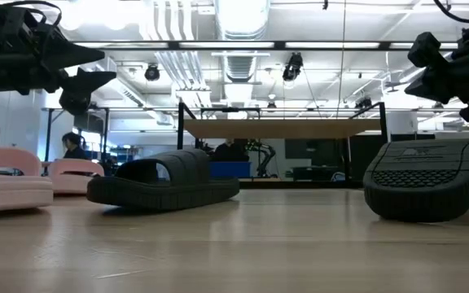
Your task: Pick and place slides into the shelf
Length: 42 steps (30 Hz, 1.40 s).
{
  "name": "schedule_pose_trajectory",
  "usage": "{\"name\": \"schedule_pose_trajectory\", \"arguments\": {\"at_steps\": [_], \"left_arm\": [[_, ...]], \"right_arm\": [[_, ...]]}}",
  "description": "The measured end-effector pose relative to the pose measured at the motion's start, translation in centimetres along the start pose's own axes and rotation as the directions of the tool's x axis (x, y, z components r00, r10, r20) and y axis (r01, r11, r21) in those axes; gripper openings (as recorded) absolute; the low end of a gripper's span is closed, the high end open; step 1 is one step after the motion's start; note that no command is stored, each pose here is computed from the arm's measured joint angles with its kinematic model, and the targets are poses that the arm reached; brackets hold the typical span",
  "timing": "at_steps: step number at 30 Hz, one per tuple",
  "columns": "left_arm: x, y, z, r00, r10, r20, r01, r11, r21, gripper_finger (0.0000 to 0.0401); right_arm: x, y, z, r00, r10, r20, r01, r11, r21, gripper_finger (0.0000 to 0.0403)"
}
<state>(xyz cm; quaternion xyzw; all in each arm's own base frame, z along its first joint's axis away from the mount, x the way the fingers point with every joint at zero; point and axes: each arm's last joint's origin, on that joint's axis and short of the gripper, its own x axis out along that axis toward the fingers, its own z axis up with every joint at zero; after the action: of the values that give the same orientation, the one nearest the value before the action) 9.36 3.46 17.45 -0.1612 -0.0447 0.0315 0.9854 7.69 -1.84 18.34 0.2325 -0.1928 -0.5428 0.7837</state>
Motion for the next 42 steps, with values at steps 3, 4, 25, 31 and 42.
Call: {"name": "schedule_pose_trajectory", "arguments": {"at_steps": [3, 4, 25, 31, 42], "left_arm": [[0.0, 0.0, 0.0, 1.000, 0.000, -0.001, 0.000, 1.000, 0.000, 0.0208], [0.0, 0.0, 0.0, 1.000, 0.000, 0.000, 0.000, 1.000, 0.000, 0.0208], [0.0, 0.0, 0.0, 1.000, 0.000, 0.000, 0.000, 1.000, 0.000, 0.0208], [0.0, 0.0, 0.0, 1.000, 0.000, -0.001, 0.000, 1.000, 0.000, 0.0208], [0.0, 0.0, 0.0, 1.000, -0.001, 0.000, 0.001, 1.000, 0.000, 0.0208]], "right_arm": [[0.0, 0.0, 0.0, 1.000, -0.001, 0.000, 0.001, 1.000, 0.000, 0.0009], [0.0, 0.0, 0.0, 1.000, 0.000, 0.000, 0.000, 1.000, 0.000, 0.0009], [0.0, 0.0, 0.0, 1.000, 0.000, 0.000, 0.000, 1.000, 0.000, 0.0009], [0.0, 0.0, 0.0, 1.000, 0.002, 0.001, -0.002, 1.000, 0.012, 0.0009], [-1.8, 2.8, -0.2, 0.387, 0.884, -0.262, -0.831, 0.458, 0.315, 0.0009]]}}
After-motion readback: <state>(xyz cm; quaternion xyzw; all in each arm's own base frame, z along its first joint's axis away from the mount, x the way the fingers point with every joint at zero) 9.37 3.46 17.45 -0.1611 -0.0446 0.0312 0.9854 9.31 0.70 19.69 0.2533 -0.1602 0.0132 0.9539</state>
